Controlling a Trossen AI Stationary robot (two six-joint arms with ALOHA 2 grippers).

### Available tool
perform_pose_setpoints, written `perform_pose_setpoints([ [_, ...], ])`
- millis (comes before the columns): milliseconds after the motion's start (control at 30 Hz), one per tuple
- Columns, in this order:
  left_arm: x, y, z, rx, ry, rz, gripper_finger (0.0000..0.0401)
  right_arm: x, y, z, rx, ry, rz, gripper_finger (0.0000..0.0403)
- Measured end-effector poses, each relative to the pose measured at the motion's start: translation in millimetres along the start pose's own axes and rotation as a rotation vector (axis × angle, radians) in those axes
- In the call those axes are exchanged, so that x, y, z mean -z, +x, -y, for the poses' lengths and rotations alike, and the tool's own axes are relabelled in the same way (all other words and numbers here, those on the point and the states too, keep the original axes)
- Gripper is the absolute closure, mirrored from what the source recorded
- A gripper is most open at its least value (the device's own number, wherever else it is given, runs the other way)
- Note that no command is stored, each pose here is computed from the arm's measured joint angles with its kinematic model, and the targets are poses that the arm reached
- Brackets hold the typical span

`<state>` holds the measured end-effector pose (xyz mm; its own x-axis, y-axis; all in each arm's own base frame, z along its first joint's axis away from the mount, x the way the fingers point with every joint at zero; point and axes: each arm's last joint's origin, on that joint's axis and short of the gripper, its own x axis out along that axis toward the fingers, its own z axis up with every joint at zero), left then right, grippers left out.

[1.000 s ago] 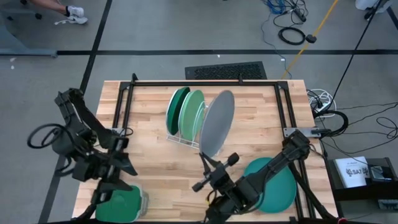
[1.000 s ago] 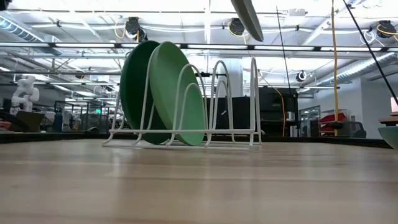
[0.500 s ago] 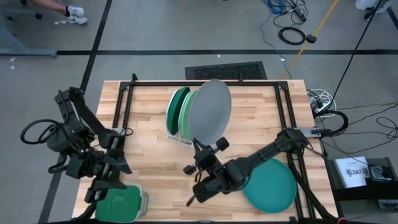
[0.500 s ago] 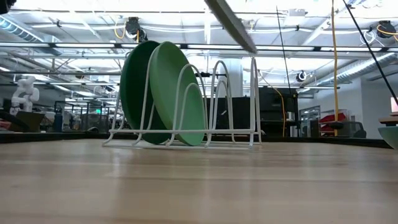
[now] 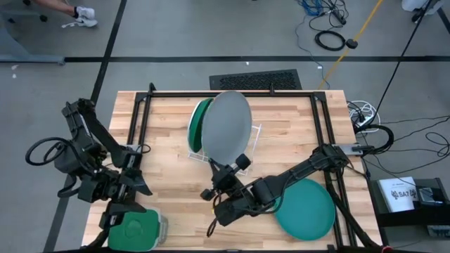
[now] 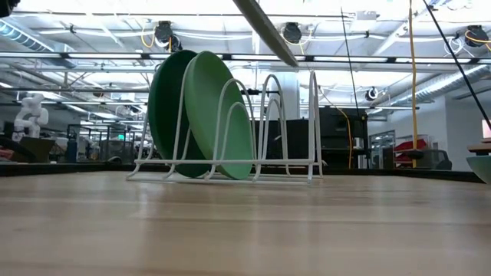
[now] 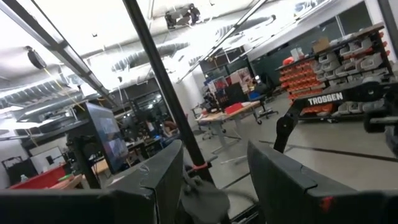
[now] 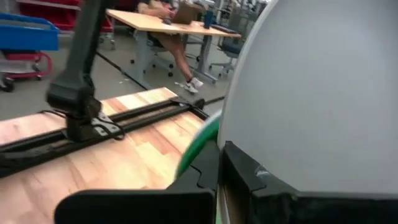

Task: Sort dishes
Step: Put the gray plate into the white dish rack

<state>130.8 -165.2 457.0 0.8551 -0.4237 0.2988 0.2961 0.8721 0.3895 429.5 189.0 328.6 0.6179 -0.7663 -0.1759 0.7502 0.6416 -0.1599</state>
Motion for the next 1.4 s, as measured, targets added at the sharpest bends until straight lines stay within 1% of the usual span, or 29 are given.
perform_pose_setpoints([
  [100, 0.4, 0.0, 0.3, 0.003, 0.003, -0.004, 0.0221, -12.3, -1.0, -8.0, -0.080, -0.014, 0.025, 0.0402],
  [233, 0.5, 0.0, 0.3, 0.003, 0.002, -0.005, 0.0221, -33.9, -5.6, -18.1, -0.271, -0.033, 0.110, 0.0402],
  [300, 0.5, 0.0, 0.3, 0.003, 0.003, -0.005, 0.0221, -43.4, -10.9, -19.9, -0.337, -0.042, 0.169, 0.0402],
  [367, 0.5, 0.0, 0.3, 0.003, 0.001, -0.005, 0.0221, -52.6, -16.5, -16.2, -0.366, -0.061, 0.206, 0.0402],
  [433, 0.6, 0.0, 0.4, 0.003, 0.002, -0.006, 0.0221, -62.9, -22.5, -7.6, -0.372, -0.067, 0.223, 0.0402],
  [533, 0.6, 0.0, 0.4, 0.003, 0.002, -0.006, 0.0221, -77.2, -30.5, 9.0, -0.374, -0.096, 0.227, 0.0402],
  [633, 0.6, 0.0, 0.4, 0.003, 0.001, -0.006, 0.0221, -88.3, -37.5, 25.7, -0.387, -0.153, 0.223, 0.0402],
  [767, 0.6, 0.0, 0.4, 0.003, 0.001, -0.006, 0.0221, -103.9, -45.9, 54.7, -0.378, -0.227, 0.207, 0.0402],
  [933, 0.6, 0.0, 0.4, 0.003, 0.001, -0.006, 0.0221, -127.5, -50.0, 105.2, -0.276, -0.245, 0.178, 0.0402],
  [1033, 0.7, 0.0, 0.5, 0.004, 0.001, -0.007, 0.0221, -136.0, -52.1, 135.3, -0.224, -0.245, 0.147, 0.0402],
  [1167, 0.9, 0.0, 0.5, 0.005, 0.001, -0.008, 0.0221, -142.0, -58.0, 174.8, -0.168, -0.220, 0.101, 0.0402],
  [1300, 0.9, 0.0, 0.6, 0.005, 0.000, -0.009, 0.0221, -141.6, -64.9, 206.7, -0.095, -0.212, 0.065, 0.0402],
  [1400, 1.0, 0.0, 0.6, 0.005, 0.000, -0.009, 0.0221, -140.6, -72.6, 226.7, -0.085, -0.213, 0.049, 0.0402],
])
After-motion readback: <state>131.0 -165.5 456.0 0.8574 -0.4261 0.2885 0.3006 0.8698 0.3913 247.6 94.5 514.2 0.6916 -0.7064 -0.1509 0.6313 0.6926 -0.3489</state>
